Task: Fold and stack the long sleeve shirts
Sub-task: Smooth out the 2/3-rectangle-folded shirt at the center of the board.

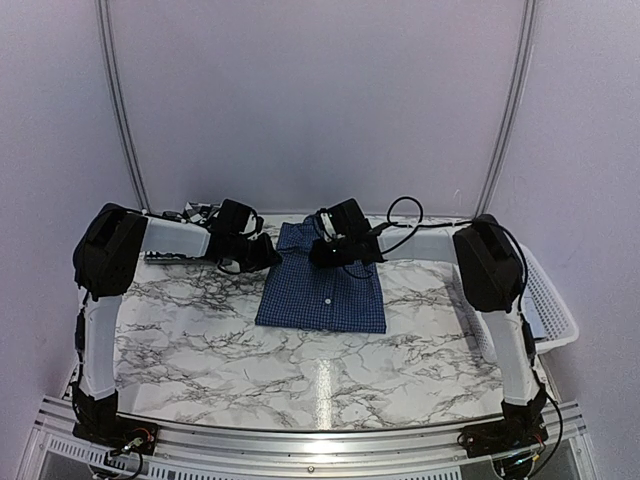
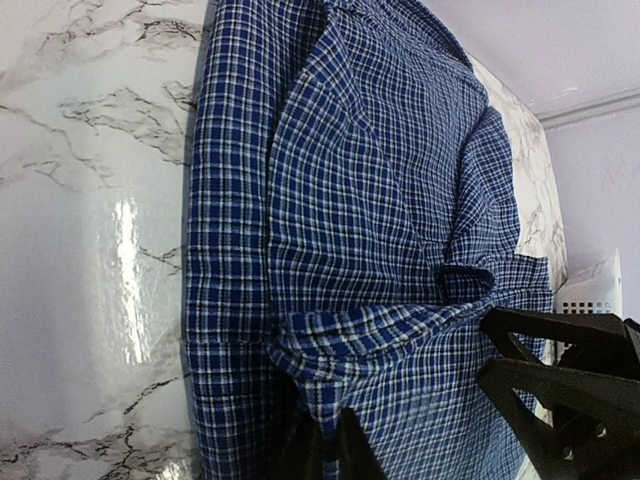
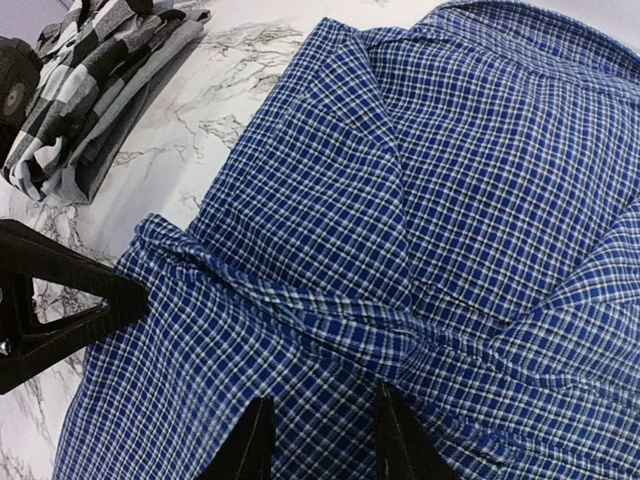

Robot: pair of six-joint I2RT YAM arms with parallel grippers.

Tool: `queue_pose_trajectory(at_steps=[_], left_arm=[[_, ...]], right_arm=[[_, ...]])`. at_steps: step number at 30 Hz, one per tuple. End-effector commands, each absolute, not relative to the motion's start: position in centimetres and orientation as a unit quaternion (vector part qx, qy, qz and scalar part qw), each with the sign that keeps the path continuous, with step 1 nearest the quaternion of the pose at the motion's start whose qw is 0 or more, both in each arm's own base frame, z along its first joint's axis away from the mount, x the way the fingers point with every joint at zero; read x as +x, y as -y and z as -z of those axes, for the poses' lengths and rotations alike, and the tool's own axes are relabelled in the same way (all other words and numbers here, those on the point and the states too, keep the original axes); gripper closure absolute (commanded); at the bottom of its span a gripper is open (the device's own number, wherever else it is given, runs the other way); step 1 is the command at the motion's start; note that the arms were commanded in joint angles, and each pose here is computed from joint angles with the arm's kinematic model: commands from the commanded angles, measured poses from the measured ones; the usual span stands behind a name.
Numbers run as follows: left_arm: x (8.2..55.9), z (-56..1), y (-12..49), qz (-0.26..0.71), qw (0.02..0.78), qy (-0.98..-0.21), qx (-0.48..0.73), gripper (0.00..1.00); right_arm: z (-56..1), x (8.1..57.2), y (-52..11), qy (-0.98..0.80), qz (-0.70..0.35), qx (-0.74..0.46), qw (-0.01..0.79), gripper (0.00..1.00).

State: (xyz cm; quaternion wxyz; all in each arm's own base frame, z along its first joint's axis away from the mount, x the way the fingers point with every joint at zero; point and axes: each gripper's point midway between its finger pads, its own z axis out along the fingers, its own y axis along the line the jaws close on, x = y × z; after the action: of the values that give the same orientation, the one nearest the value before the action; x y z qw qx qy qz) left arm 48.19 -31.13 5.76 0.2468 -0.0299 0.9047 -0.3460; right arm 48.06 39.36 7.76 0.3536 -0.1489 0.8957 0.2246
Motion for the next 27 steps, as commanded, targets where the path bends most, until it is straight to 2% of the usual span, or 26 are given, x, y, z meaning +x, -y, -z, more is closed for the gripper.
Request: queue_pose_trajectory(at_steps=[1,5,9,16,22,27], left_arm=[[48.3,-5.3,30.5,0.328,0.253,-0.909,-0.041,1.0],[48.1,-4.9,29.3,0.308,0.26,-0.913,-0.062,1.0],[48.2,-4.5,28.8,0.298,0.259,-0.916,-0.071,1.0],[48.4,-4.4,29.1,0.303,0.251,-0.917,-0.07,1.0],[47.9,-6.8,28.0,0.291,0.277,-0.914,-0.065,0.66],[46.6,-9.2,26.8,0.285,0.293,-0.91,-0.063,0.56]], right_arm=[[-8.3,49.2,-40.1,-0.891,-0.228,-0.152,0.362,0.69],[-6.9,49.5,-40.3,-0.895,-0.224,-0.151,0.355,0.68],[-5.6,49.8,-40.3,-0.899,-0.218,-0.151,0.349,0.6],[-2.3,49.8,-39.9,-0.913,-0.194,-0.149,0.328,0.58],[-4.6,50.0,-39.5,-0.909,-0.189,-0.151,0.34,0.48],[-10.1,50.5,-39.4,-0.894,-0.199,-0.161,0.368,0.35]])
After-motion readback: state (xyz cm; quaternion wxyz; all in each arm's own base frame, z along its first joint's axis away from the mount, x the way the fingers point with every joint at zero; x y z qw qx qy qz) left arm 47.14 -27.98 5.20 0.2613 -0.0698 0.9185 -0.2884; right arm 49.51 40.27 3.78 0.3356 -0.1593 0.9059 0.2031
